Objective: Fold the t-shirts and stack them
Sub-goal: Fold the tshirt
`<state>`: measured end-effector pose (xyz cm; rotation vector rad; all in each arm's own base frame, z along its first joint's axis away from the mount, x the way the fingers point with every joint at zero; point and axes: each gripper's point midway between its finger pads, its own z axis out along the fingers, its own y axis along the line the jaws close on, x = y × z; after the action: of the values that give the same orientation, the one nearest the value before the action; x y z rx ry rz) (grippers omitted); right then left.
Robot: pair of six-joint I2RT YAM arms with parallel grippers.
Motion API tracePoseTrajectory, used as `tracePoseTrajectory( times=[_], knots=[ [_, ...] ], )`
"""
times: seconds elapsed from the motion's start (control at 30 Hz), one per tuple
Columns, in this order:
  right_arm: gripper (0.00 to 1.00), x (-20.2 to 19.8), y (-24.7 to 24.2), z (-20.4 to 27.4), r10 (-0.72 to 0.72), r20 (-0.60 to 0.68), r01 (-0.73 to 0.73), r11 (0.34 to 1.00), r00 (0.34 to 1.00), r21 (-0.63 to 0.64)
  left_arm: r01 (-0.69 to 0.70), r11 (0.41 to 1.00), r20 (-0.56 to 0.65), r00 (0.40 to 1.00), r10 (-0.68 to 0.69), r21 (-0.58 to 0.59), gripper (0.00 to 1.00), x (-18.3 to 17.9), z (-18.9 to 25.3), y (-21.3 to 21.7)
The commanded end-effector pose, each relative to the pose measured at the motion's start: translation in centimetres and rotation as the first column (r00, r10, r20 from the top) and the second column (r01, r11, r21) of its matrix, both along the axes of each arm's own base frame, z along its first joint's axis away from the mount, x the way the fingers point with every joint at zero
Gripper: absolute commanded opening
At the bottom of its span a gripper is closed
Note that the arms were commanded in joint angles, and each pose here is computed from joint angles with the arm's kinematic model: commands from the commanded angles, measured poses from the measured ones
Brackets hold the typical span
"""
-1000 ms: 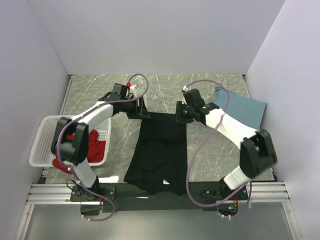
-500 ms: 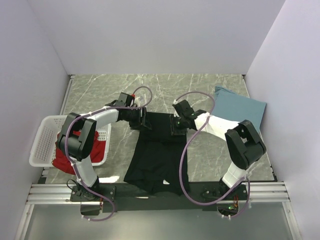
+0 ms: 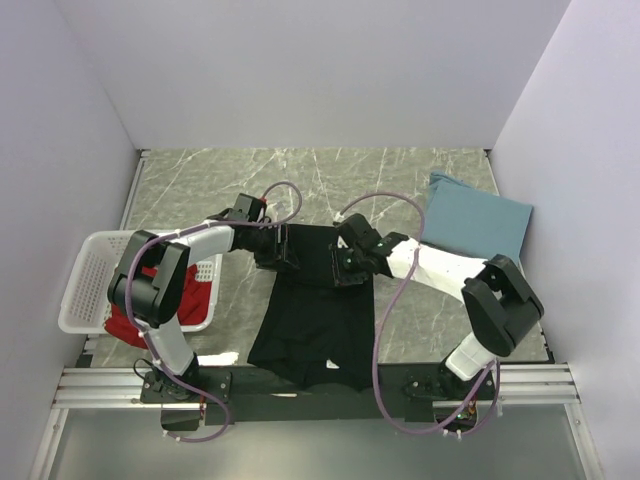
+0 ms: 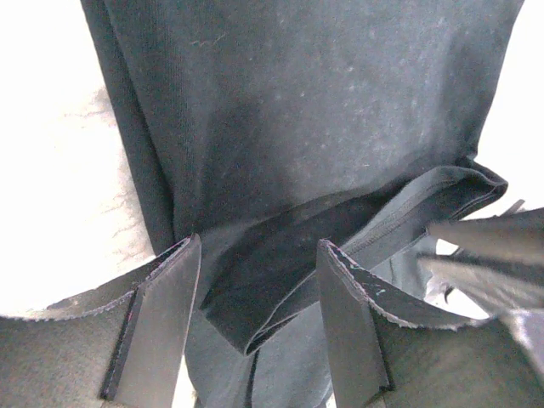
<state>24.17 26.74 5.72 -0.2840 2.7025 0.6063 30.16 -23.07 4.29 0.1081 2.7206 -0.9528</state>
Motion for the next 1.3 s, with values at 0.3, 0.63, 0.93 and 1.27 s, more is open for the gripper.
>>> tracePoseTrajectory(
  times=[0.3, 0.63, 0.93, 1.27],
  knots=[
    [0.34, -3.8, -0.9, 1.3, 0.033, -0.046, -0.032, 0.999, 0.998, 0.020, 0.038, 0.999, 0.049, 0.998, -0.038, 0.005, 0.63, -1.0, 1.3, 0.4],
    [0.34, 1.2, 0.6, 7.6, -0.017, 0.121, 0.011, 0.999, 0.993, 0.044, 0.103, 0.994, 0.025, 0.994, -0.103, 0.029, 0.63, -4.9, 1.2, 1.8],
    [0.33, 6.1, 3.8, 5.3, -0.036, 0.141, 0.031, 0.999, 0.989, 0.036, 0.153, 0.987, -0.009, 0.988, -0.153, 0.056, 0.62, -7.5, 0.0, 2.5],
    [0.33, 7.4, 4.8, 1.7, -0.041, 0.115, 0.040, 0.999, 0.993, 0.010, 0.152, 0.988, 0.015, 0.988, -0.153, 0.032, 0.62, -7.3, 1.4, 2.0]
  ],
)
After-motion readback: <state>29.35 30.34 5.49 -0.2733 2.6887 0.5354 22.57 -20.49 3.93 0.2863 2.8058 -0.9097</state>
